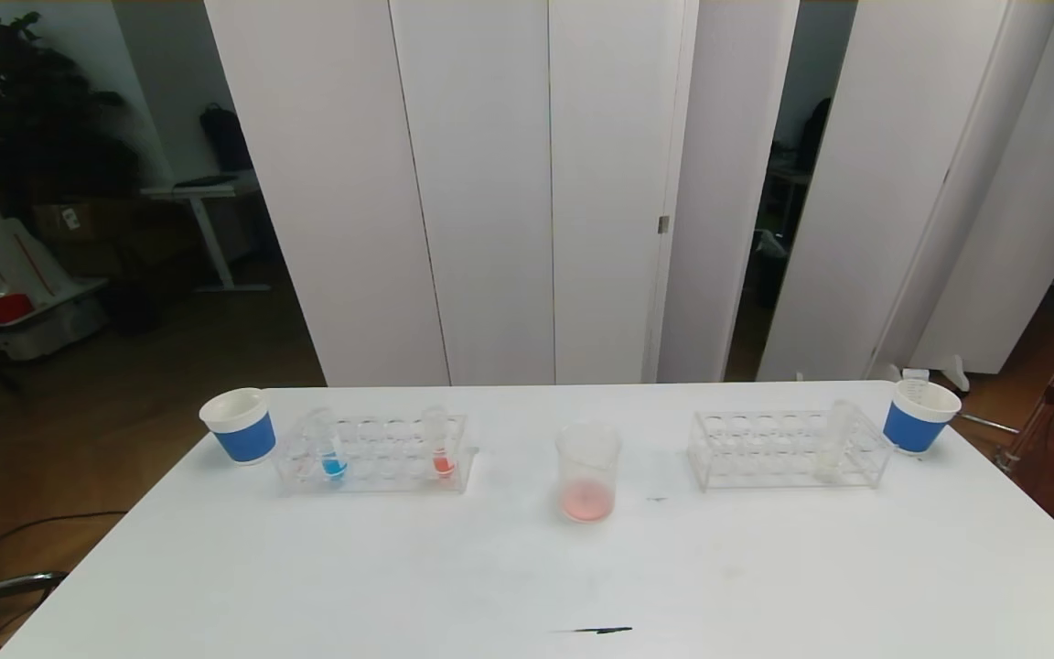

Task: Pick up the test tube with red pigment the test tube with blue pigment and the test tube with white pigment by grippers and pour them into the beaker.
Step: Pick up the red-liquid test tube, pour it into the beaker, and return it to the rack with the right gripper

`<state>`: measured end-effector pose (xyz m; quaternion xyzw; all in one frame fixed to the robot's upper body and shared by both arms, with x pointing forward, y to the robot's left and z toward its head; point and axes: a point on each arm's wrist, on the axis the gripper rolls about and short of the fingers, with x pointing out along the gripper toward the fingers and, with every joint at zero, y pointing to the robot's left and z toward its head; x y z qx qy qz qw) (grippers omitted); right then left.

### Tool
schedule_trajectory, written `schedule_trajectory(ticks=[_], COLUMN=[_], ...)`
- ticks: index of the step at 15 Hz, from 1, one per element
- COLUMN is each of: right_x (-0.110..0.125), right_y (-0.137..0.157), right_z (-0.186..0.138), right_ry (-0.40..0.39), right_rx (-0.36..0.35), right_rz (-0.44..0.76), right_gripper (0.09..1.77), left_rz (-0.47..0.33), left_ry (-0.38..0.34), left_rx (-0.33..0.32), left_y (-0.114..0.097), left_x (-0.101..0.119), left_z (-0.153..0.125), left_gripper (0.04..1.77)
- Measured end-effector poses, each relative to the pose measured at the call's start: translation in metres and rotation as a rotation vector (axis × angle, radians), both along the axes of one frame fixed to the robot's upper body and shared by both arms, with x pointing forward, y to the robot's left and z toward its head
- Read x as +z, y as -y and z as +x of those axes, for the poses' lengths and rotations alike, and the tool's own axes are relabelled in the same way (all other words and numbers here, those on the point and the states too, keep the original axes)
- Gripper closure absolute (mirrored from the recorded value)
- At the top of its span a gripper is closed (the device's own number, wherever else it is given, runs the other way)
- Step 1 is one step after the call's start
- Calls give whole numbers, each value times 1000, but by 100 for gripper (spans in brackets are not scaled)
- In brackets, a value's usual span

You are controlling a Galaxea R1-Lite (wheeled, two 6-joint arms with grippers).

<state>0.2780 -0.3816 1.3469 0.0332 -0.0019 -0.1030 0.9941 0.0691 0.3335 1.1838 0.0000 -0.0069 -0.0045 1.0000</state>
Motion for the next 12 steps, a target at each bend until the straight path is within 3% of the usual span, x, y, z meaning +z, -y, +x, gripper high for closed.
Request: schedule_trajectory(ticks=[6,9,12], right_x=[3,-20,-60], right_y=[-38,-46,-45], right_z=[-124,-180,-216], right_ry=[105,80,36], right_rx=[128,178,145], right_rz=[-30,-26,-15], right_gripper=[11,11,11], left_rz=[0,0,0], left_ry=[0,0,0], left_rx=[0,0,0], left_y=[0,0,0], left_x=[0,0,0], left_z=[0,0,0], left_gripper=[6,6,6])
